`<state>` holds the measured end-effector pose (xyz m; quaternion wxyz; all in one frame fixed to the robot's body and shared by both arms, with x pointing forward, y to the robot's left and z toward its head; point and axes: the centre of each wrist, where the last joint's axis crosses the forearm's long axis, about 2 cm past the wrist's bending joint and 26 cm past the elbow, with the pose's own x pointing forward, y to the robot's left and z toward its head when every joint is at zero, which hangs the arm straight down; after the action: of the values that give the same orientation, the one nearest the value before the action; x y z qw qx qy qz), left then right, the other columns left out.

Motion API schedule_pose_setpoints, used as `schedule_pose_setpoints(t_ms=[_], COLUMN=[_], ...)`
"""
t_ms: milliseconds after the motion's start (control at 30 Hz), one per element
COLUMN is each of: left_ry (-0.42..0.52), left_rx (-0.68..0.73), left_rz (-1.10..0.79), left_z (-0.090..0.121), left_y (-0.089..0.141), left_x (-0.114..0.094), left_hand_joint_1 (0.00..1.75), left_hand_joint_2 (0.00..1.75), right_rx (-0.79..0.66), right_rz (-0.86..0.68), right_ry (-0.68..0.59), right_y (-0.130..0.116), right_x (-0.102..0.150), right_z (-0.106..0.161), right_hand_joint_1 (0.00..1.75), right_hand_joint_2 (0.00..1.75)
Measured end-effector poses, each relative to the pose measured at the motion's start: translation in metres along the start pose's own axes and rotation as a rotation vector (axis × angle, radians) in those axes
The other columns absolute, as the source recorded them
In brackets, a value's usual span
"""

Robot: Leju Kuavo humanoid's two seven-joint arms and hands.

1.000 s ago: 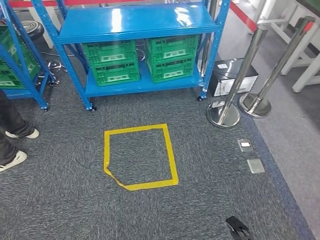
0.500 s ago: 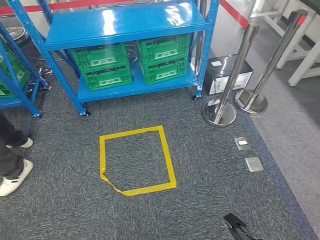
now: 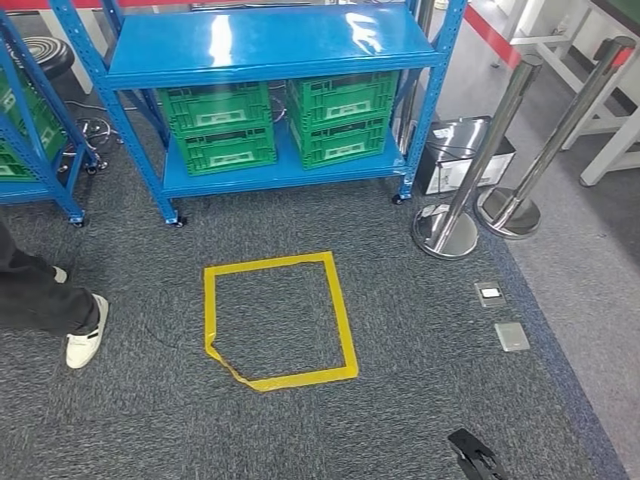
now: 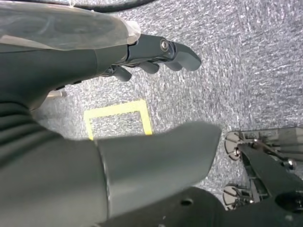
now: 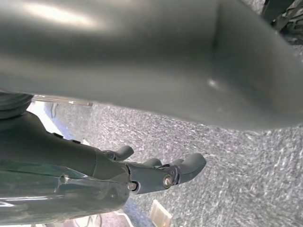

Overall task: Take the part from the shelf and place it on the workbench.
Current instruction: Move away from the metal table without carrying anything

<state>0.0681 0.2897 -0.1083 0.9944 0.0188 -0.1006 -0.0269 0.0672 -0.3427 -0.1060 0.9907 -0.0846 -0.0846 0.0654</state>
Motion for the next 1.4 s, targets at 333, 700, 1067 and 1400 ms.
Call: schedule_pose_setpoints(t_ms=[333, 700, 1067, 1400], left_ry=[0.009, 0.025, 0.036, 0.036], left_rx=[0.007, 0.01, 0.002, -0.05], left_rz=[-0.008, -0.007, -0.06, -0.137], left_z=[0.0, 0.0, 0.001, 0.003], left_y=[0.001, 0.001, -0.002, -0.013], left_x=[0.0, 0.0, -0.01, -0.028], left_hand_joint_1=[0.0, 0.0, 0.0, 0.0], left_hand_joint_2=[1.75, 1.75, 0.0, 0.0], right_rx=[-0.003, -0.002, 0.016, 0.055], right_rz=[0.005, 0.006, 0.007, 0.007], right_ry=[0.012, 0.012, 0.013, 0.007], right_y=[0.0, 0.001, 0.008, 0.021], right_x=[0.0, 0.0, -0.007, -0.022], right_z=[0.0, 0.0, 0.001, 0.003], right_hand_joint_1=[0.0, 0.0, 0.0, 0.0], right_hand_joint_2=[0.0, 0.0, 0.0, 0.0])
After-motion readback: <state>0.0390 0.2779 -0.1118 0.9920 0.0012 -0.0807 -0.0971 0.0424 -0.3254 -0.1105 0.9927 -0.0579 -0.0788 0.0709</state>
